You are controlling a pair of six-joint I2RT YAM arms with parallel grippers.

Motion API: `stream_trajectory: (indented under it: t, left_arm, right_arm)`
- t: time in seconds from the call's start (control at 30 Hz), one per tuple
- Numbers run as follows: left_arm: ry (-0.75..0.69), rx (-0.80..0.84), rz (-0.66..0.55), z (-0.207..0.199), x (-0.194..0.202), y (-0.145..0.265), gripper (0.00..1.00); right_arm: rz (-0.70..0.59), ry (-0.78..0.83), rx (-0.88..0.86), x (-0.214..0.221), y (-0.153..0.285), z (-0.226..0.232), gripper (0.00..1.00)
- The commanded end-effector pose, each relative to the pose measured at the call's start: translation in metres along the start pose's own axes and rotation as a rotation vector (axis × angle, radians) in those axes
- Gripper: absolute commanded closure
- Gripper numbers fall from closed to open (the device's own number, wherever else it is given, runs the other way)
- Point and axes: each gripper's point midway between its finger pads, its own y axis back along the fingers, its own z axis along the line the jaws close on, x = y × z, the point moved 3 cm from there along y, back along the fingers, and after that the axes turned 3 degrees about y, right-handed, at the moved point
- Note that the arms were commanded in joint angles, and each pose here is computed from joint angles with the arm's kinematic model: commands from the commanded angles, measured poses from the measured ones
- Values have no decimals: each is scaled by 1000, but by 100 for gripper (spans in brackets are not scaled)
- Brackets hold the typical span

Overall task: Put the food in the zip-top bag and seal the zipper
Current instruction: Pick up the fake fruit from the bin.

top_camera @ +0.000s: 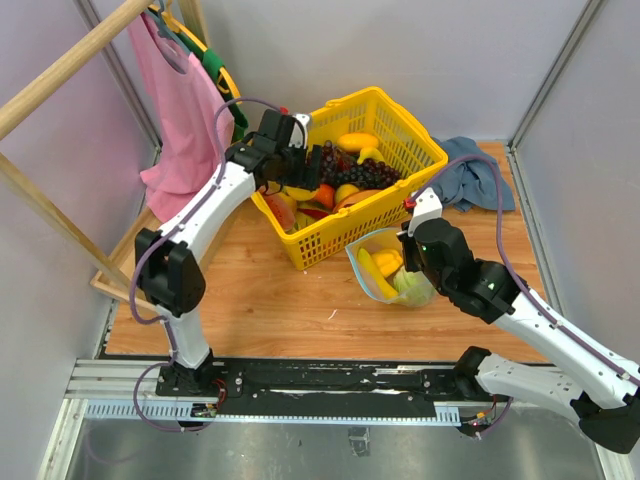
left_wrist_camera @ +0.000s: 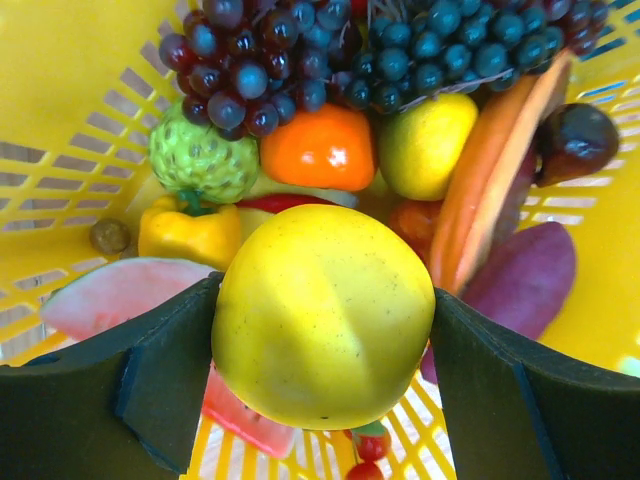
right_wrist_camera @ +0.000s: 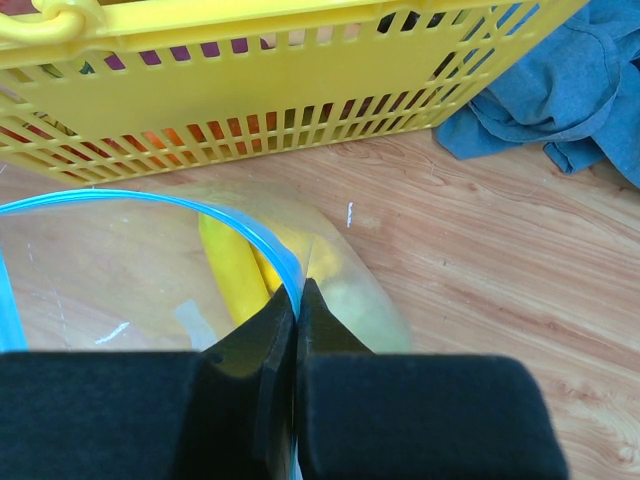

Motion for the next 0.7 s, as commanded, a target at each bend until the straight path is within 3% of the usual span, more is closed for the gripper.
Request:
stream_trajectory:
  t: [0.0, 0.3, 0.67]
  left_arm:
    - [45, 22, -139, -5, -23, 32, 70]
    - [91, 176, -373, -38, -39, 106, 74]
    - [73, 423, -543, -95, -19, 173, 79]
  right_arm:
    - [-27, -49, 12, -8, 2, -2, 99]
    - [-24, -77, 16, -12, 2, -1, 100]
    - [-17, -136, 4, -17, 1, 4, 99]
